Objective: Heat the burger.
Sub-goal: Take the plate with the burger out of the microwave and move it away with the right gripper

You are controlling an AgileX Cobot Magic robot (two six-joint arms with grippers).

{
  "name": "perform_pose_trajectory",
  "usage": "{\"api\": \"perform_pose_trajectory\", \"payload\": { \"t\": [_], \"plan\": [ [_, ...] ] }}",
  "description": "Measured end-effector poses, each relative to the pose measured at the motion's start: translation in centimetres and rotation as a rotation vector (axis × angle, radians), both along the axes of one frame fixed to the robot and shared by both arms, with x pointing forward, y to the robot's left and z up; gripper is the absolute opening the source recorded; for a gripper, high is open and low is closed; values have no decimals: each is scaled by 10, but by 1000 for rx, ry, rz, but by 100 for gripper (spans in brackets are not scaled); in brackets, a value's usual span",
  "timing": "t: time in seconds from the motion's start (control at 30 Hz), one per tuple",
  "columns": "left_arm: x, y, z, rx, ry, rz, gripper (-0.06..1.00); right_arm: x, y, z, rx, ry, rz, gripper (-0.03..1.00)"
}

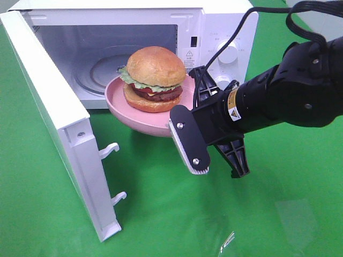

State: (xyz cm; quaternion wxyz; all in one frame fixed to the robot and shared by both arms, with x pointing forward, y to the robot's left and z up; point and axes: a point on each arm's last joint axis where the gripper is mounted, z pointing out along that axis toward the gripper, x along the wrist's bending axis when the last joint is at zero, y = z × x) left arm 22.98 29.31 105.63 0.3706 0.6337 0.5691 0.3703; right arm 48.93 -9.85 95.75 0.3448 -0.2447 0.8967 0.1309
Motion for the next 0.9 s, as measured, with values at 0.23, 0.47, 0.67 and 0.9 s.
{"api": "perform_pose_trajectory", "payload": {
  "t": [0.23, 0.47, 0.67, 0.9],
  "plan": [
    [0, 0, 0, 0, 0, 0, 98, -19, -15, 4, 7, 23, -32, 10],
    [0, 0, 0, 0, 0, 0, 98, -36, -31, 11, 1, 20, -45, 10],
    [0, 0, 0, 0, 0, 0, 98, -54, -47, 13, -16, 26, -58, 10],
    [0, 0, 0, 0, 0, 0, 98, -71, -64, 24, 9, 14, -98, 10]
  ]
}}
